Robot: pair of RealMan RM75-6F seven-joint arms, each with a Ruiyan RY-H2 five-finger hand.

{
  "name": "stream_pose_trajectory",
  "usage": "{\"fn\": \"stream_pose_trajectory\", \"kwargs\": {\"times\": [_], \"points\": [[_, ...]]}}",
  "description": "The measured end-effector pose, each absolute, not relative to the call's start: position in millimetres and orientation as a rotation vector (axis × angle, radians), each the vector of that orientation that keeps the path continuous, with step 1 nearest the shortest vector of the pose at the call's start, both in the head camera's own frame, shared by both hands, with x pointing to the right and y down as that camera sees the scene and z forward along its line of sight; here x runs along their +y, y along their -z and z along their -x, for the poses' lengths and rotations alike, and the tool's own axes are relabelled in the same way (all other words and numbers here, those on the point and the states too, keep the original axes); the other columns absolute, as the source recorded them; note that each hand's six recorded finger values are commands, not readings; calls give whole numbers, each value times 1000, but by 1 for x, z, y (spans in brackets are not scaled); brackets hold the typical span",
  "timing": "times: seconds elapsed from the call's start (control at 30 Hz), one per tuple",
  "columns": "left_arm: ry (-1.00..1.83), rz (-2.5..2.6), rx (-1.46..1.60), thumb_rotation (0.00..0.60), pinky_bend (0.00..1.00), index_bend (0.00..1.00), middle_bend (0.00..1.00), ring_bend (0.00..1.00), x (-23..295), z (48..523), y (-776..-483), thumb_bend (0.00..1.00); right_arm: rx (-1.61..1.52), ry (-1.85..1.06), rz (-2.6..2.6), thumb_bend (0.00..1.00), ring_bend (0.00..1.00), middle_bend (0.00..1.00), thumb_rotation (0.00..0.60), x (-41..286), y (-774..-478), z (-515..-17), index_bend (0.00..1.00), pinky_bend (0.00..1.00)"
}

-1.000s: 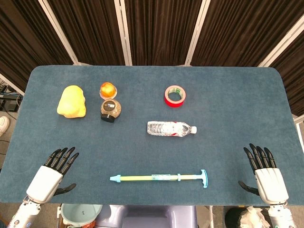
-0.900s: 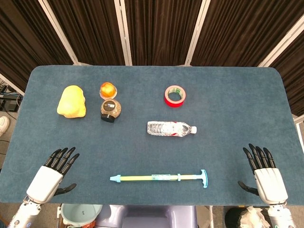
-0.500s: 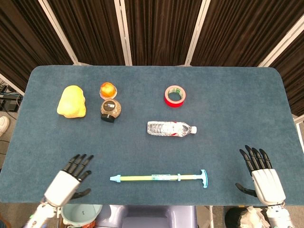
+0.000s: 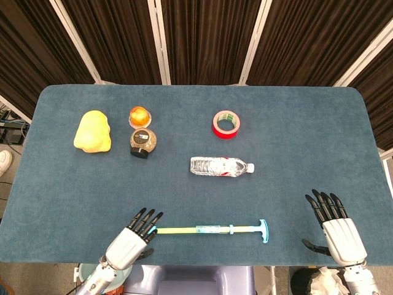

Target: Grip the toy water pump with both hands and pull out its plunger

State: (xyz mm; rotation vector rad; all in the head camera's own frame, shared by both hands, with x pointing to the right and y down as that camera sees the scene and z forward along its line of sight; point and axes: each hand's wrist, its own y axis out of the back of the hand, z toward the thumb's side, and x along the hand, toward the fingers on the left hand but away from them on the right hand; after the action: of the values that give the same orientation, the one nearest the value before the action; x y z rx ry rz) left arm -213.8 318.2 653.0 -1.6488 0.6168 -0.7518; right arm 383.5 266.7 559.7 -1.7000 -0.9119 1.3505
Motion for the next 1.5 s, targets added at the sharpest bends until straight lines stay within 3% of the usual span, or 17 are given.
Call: {"fn": "stream_pose_trajectory", "kwargs": {"times": [0.73,1.23,1.5], "points": [[788,1642,632,600,147,402,55,54,290,172,-693,114,-935,-1341,1704,59,0,0,600,266,-553,-387,11,0],[859,1573,706,600,148,422,59,55,252,188,-698,114,-933,-1346,1690,59,0,0,600,266,-552,-388,11,0],[905,1555,610,600,147,432,62,54,252,190,-711,114,-930,-1347,1691,58,0,0,600,266,-553,-387,11,0]]}}
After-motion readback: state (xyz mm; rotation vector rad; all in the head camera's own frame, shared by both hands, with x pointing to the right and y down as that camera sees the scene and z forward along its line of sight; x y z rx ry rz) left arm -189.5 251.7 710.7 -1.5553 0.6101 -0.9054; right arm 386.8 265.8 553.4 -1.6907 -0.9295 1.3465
